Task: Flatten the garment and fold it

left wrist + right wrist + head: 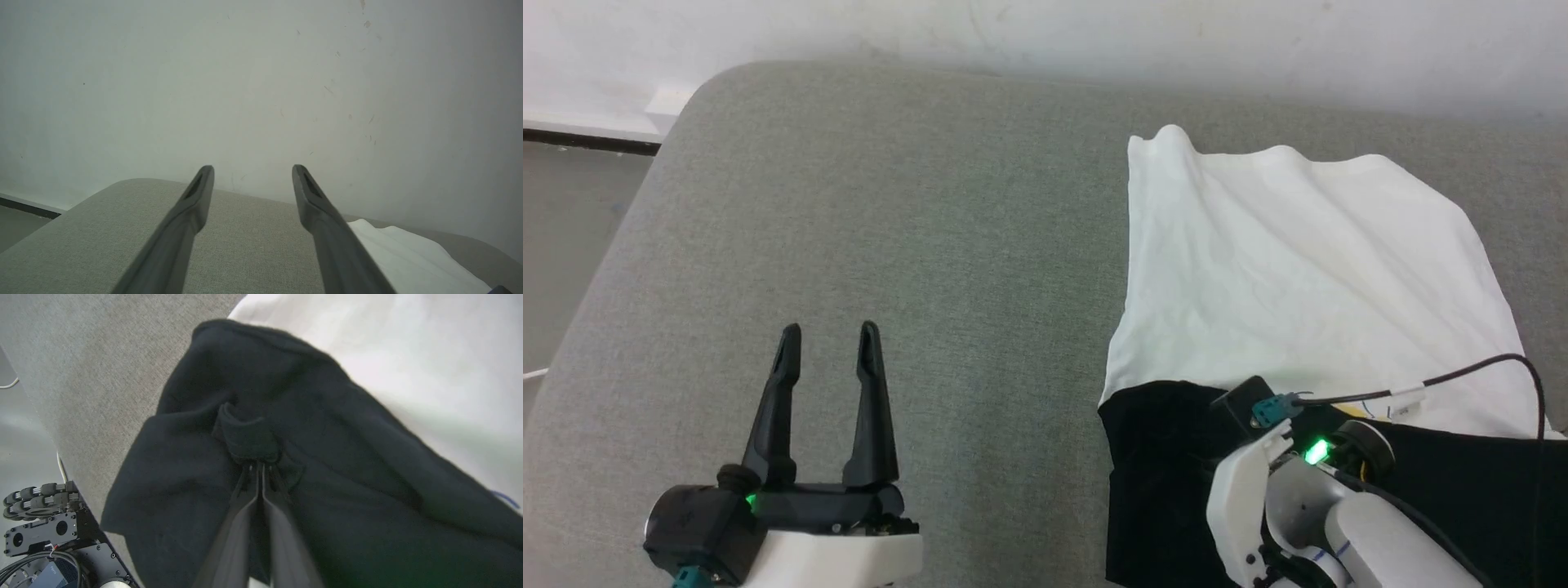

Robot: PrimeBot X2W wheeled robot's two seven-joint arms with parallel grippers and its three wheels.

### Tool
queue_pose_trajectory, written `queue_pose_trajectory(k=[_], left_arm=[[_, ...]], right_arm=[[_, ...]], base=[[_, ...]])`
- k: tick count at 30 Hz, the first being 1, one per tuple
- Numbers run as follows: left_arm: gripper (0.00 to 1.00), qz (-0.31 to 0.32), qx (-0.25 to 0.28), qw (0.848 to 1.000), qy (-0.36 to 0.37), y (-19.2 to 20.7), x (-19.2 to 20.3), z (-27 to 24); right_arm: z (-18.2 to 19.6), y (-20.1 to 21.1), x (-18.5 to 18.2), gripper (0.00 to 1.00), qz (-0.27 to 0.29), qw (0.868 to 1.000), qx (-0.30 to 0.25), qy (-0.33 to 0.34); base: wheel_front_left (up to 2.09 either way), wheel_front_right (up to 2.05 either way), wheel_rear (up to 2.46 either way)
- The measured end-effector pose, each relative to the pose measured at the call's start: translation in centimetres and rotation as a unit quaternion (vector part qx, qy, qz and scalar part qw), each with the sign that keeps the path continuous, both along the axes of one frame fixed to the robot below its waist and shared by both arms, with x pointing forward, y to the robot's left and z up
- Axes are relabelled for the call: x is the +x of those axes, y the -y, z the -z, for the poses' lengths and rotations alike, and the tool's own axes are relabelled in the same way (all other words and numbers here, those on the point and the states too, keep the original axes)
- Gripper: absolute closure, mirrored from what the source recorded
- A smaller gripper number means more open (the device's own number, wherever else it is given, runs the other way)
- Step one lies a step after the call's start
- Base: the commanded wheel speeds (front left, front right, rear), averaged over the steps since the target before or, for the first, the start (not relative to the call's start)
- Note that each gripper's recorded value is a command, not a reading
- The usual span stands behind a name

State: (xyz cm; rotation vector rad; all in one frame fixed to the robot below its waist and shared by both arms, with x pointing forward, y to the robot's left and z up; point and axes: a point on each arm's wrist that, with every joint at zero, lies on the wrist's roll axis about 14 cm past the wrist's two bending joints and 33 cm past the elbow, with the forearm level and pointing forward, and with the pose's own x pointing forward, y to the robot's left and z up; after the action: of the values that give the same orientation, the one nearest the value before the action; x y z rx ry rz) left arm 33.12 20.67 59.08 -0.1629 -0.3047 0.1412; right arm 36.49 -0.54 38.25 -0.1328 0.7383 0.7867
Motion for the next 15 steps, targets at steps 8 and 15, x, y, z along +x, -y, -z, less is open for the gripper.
queue_pose_trajectory(k=[8,15], left_arm=[[0.00,0.006,-0.001,1.000,0.008,0.2,-0.5,-0.6],[0.00,0.034,0.003,0.999,0.005,1.3,-0.4,-0.9]], right_arm=[[-3.3,-1.9,0.4,0.00,0.015,0.997,0.070,0.009],[-11.7,5.6,4.6,0.00,0.142,0.970,0.147,0.133]], base=[[0.00,0.00,0.00],[0.00,0.00,0.00]])
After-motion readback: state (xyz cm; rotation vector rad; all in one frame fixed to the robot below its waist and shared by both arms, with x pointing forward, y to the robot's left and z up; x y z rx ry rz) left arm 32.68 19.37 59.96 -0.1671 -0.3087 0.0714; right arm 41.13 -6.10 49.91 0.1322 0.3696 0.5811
